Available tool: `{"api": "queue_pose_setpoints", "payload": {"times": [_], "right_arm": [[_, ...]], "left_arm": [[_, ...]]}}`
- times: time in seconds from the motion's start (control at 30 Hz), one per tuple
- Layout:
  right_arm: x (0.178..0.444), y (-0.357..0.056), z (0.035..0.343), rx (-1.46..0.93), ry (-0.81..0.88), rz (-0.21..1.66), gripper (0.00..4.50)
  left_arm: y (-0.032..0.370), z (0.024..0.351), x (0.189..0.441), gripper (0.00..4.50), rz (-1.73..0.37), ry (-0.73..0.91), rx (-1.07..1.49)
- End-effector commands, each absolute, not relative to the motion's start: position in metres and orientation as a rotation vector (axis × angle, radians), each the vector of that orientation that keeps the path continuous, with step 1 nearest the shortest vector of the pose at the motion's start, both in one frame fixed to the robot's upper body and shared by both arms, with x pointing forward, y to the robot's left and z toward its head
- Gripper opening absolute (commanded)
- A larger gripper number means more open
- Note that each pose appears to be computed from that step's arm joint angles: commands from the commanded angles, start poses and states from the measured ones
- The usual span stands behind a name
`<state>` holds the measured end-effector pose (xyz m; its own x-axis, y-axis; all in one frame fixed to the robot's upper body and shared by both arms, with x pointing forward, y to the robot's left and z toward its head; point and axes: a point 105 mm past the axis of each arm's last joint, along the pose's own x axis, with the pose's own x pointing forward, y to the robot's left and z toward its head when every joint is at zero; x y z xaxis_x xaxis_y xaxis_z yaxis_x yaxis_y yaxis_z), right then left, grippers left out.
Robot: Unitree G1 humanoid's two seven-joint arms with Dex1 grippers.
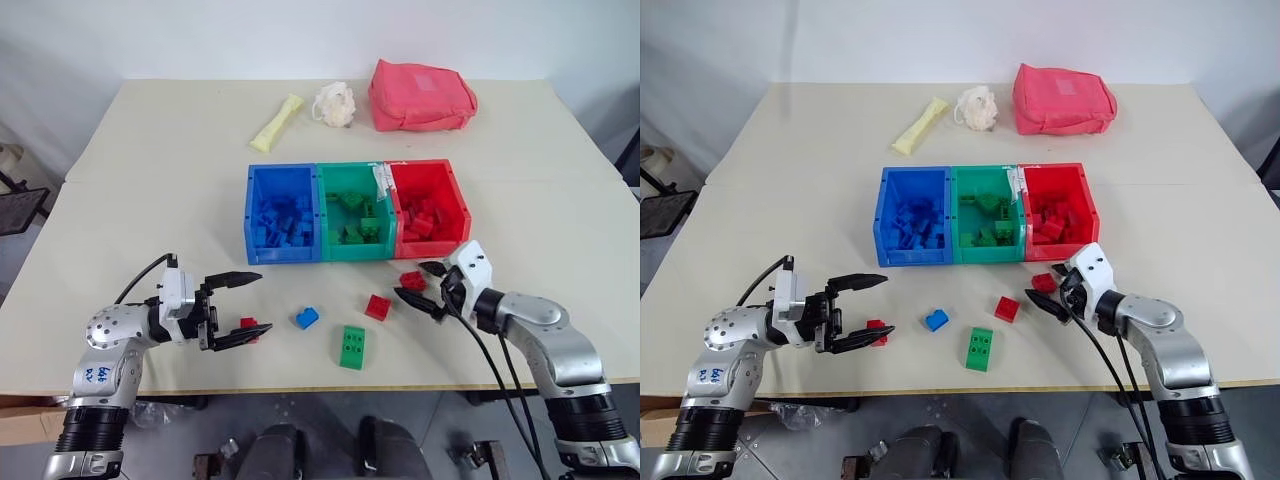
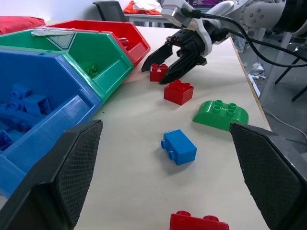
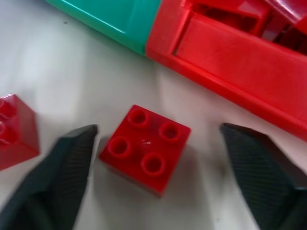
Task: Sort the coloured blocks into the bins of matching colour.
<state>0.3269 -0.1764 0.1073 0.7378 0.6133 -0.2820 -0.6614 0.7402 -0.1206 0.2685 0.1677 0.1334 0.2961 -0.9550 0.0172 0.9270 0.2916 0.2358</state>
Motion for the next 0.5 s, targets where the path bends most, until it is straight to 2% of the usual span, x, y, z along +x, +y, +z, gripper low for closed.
{"api": "queue_pose_setpoints", "payload": {"times": [0.03, 0.17, 0.33, 0.5], "right_arm": [[0.322, -0.174, 0.110, -0.218, 0.212, 0.708, 2.85], [0.317, -0.174, 0.114, -0.217, 0.200, 0.706, 1.47], [0.313, -0.169, 0.140, -0.242, 0.122, 0.712, 1.46], [0.320, -0.176, 0.196, -0.289, -0.028, 0.674, 1.46]], "left_arm": [[0.166, 0.140, 0.266, 4.50, -1.268, -0.205, 0.204], [0.167, 0.141, 0.267, 4.50, -1.268, -0.203, 0.204], [0.165, 0.143, 0.269, 4.50, -1.269, -0.214, 0.200], [0.160, 0.156, 0.277, 4.50, -1.252, -0.270, 0.185]]}}
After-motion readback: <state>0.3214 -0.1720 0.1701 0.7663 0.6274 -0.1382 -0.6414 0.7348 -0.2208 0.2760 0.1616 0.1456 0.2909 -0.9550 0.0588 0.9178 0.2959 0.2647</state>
